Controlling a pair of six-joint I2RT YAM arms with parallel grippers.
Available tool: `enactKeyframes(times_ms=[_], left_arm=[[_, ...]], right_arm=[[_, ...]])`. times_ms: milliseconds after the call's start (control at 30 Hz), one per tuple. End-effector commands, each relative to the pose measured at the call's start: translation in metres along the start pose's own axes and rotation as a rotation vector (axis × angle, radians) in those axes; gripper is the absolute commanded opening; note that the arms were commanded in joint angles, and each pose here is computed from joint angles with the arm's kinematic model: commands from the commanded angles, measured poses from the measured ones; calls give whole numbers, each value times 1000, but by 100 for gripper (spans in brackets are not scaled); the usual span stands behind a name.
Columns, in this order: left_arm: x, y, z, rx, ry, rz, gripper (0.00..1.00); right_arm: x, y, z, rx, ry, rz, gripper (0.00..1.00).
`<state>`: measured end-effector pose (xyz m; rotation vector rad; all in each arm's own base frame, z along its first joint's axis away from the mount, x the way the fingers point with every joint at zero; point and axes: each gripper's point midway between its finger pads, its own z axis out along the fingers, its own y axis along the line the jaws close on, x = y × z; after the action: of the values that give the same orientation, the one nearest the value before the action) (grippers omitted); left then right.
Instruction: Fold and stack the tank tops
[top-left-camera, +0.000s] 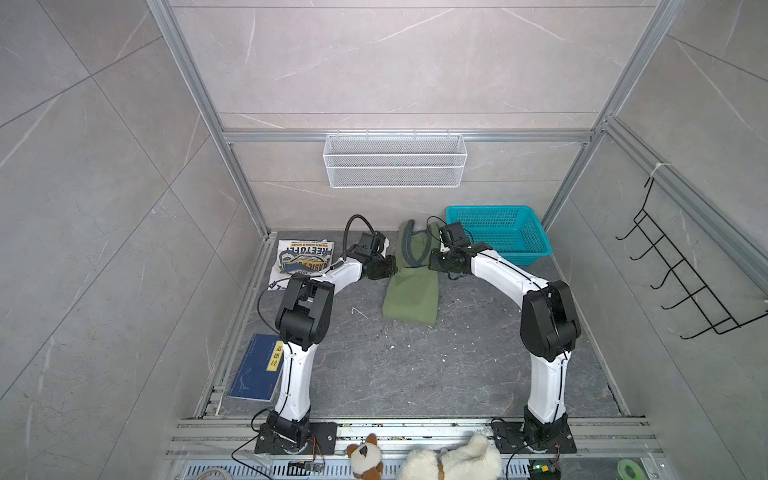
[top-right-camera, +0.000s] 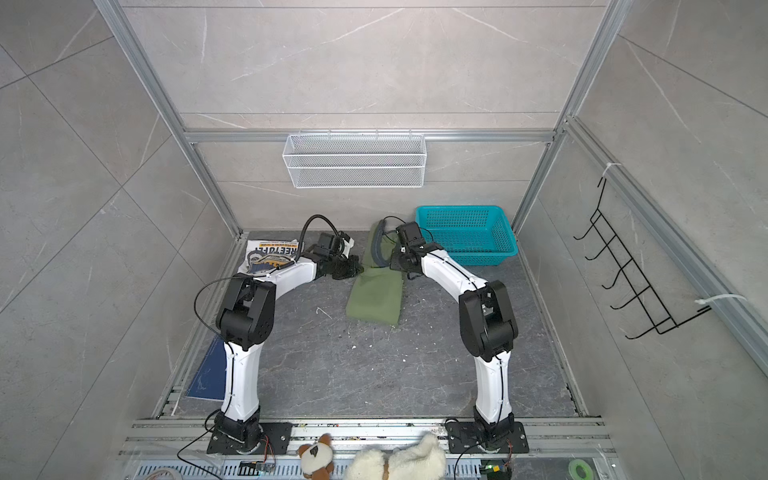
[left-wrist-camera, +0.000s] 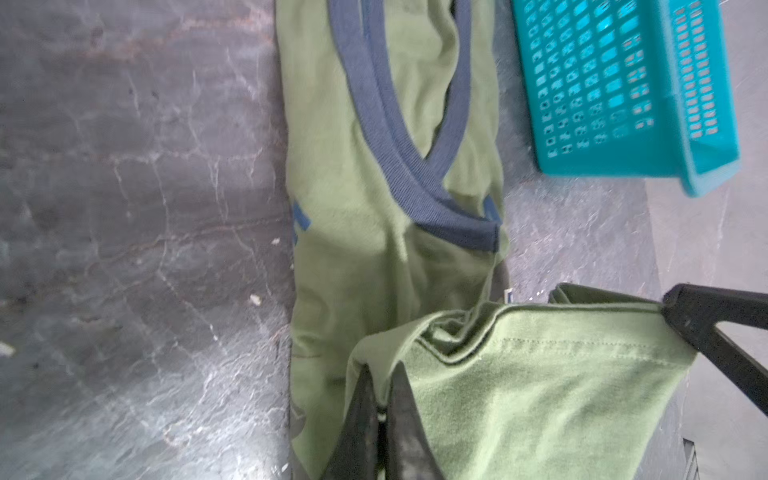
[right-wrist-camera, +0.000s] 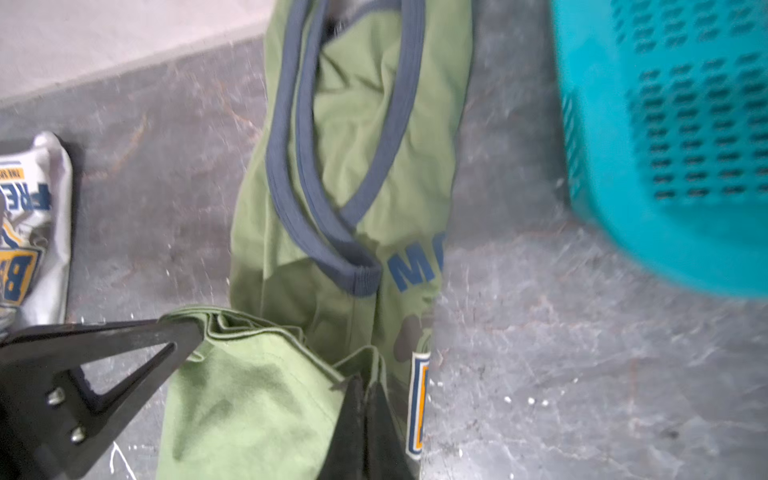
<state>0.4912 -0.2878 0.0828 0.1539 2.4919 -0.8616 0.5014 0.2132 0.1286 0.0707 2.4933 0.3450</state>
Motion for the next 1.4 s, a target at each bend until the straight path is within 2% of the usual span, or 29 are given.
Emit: enactKeyframes(times_ms=[0,333,633,1000,1067,1133,1200,1267,1367], left_arm=[[-32,-21,-12,37,-100,16,5],[-54,-25,0,48,-122,33,7],[-62,-12,16,11,-106,18,8],[-60,6,43,-23,-65,-6,12],[-60,7,42,-27,-57,-12,25],[-61,8,34,-55,-55,-19,38],[-64,4,20,-79,-59,-20,47],[-68,1,2,-118,-66,-26,55],[-77,-19,-42,-136,-83,6,61]], right_arm=[[1,-12,14,66,20,-19,0],[-18,-18,31,112,6,-16,0],[-36,-24,43,131,-15,1,0],[-32,-27,67,140,26,8,0],[-33,-28,67,149,37,5,18],[-35,-30,64,165,39,0,44],[-39,-30,55,163,33,-4,59],[-43,-27,42,152,30,-15,69],[-41,-23,14,128,26,-15,76]])
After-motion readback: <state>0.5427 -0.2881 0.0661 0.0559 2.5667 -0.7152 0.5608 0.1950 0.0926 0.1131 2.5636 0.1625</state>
